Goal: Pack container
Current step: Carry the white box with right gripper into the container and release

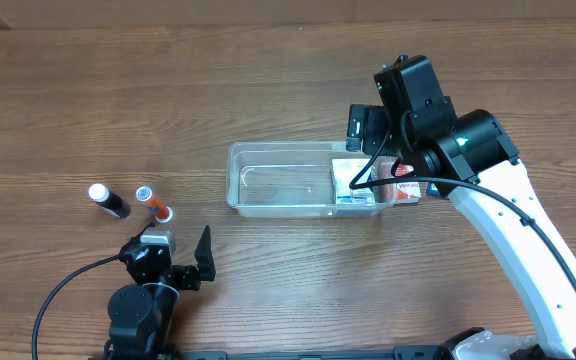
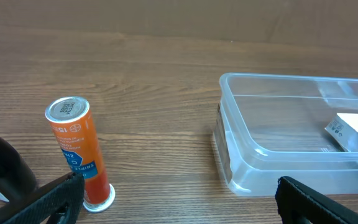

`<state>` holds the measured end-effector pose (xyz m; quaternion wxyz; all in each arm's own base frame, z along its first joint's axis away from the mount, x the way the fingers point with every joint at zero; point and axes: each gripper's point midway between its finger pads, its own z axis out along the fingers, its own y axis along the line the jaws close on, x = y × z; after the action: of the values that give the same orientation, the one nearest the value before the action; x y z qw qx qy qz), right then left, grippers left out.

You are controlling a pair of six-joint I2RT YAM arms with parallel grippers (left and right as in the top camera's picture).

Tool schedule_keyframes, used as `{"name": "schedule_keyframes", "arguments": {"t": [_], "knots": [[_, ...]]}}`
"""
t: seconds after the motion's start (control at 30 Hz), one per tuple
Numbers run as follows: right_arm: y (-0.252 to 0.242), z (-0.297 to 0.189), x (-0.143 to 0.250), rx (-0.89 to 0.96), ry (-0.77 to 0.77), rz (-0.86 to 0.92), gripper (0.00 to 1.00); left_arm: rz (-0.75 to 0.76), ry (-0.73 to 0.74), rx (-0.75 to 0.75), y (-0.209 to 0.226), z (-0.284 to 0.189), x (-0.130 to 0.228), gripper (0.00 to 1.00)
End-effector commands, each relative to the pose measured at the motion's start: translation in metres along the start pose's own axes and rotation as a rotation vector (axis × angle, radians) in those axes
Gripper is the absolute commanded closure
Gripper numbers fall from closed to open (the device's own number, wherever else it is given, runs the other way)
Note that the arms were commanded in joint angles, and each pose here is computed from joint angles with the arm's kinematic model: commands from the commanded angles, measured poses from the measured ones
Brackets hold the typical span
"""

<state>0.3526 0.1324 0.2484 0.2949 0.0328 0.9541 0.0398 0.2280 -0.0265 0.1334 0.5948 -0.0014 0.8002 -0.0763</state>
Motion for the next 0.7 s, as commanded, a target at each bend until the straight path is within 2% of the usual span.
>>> {"name": "schedule_keyframes", "arguments": {"t": [0.0,0.17,0.37,0.4,0.43,0.47,0.6,0.67], "knots": [[0.000,-0.007,-0.005,-0.005,-0.021,0.004,0.00,0.014,-0.009,0.005,0.000,0.000,-0.001,0.00],[0.013,-0.007,0.004,-0.080,0.026,0.001,0.00,0.014,-0.009,0.005,0.000,0.000,-0.001,0.00],[0.011,-0.001,0.015,-0.066,0.078,-0.003,0.00,0.014,-0.009,0.005,0.000,0.000,-0.001,0.00],[0.000,0.005,0.017,-0.008,0.091,0.001,0.00,0.014,-0.009,0.005,-0.001,0.000,-0.001,0.00],[-0.030,0.012,0.015,0.113,0.092,0.087,0.00,0.014,-0.009,0.005,0.000,0.000,-0.001,0.00],[-0.052,0.019,0.012,0.155,0.107,0.141,0.00,0.014,-0.009,0.005,0.000,0.000,-0.001,0.00],[-0.134,0.047,-0.002,0.113,0.188,0.275,0.00,0.014,-0.009,0.005,0.000,0.000,-0.001,0.00],[-0.175,0.057,0.002,0.151,0.219,0.343,0.00,0.014,-0.009,0.005,0.000,0.000,-0.001,0.00]]}}
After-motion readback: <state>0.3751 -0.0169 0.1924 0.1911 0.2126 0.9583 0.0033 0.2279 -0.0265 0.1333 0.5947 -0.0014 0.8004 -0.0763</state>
